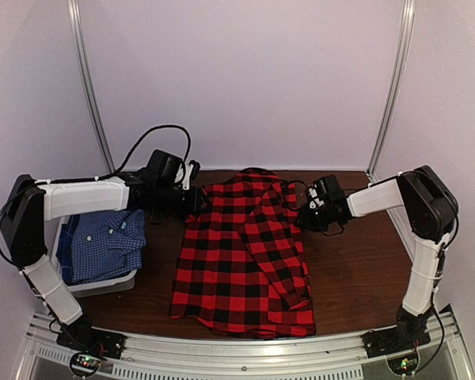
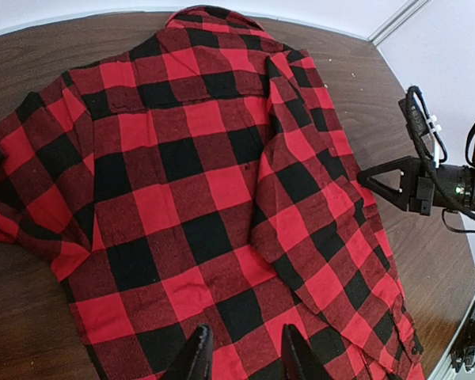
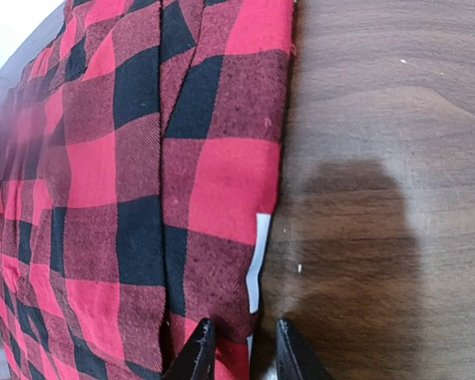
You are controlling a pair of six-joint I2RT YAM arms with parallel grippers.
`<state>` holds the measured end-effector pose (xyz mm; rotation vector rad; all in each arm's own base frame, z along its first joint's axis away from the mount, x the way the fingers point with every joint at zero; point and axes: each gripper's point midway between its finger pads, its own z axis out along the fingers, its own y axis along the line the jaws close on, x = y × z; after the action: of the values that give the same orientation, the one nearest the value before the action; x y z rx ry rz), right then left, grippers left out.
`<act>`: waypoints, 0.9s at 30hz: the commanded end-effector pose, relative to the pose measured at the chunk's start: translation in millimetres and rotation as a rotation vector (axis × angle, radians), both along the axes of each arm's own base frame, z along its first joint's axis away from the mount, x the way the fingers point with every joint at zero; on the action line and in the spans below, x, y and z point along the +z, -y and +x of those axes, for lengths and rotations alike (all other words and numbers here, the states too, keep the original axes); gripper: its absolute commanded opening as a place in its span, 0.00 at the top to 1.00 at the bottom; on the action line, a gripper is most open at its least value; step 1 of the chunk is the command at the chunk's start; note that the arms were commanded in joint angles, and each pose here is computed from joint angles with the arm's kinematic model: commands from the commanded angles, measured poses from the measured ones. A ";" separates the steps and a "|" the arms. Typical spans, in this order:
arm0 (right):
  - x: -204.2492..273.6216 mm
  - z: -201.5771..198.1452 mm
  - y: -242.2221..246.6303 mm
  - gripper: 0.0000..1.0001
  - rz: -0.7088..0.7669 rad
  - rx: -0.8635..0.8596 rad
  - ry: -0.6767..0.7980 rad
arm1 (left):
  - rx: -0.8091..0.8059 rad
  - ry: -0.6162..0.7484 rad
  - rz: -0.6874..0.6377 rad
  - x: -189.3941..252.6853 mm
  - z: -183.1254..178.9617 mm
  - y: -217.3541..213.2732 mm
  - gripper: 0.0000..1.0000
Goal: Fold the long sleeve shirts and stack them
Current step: Move the right arm to the center of the board with the 1/3-folded shirt.
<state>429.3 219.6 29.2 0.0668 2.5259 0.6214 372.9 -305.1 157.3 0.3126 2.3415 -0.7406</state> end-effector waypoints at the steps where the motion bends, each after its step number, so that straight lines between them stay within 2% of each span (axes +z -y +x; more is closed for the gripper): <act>1: -10.4 -0.2 -8.6 0.77 0.002 0.018 -0.025 | 0.032 0.020 -0.009 10.1 -4.3 -8.5 0.69; 9: -15.2 7.8 4.9 1.00 -0.057 -0.009 -0.033 | 0.036 0.000 -0.004 6.8 -13.4 -13.3 0.69; 19: -19.1 23.6 61.8 1.00 -0.111 -0.077 -0.050 | 0.008 -0.054 0.039 -22.1 -32.1 3.2 0.69; 27: -16.5 41.5 123.0 1.00 -0.160 -0.143 -0.071 | -0.049 -0.076 0.053 -34.3 -47.2 39.6 0.69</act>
<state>467.8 131.8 24.7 0.1856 2.5440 0.4772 325.7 -328.7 126.0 0.3677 2.4358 -0.7248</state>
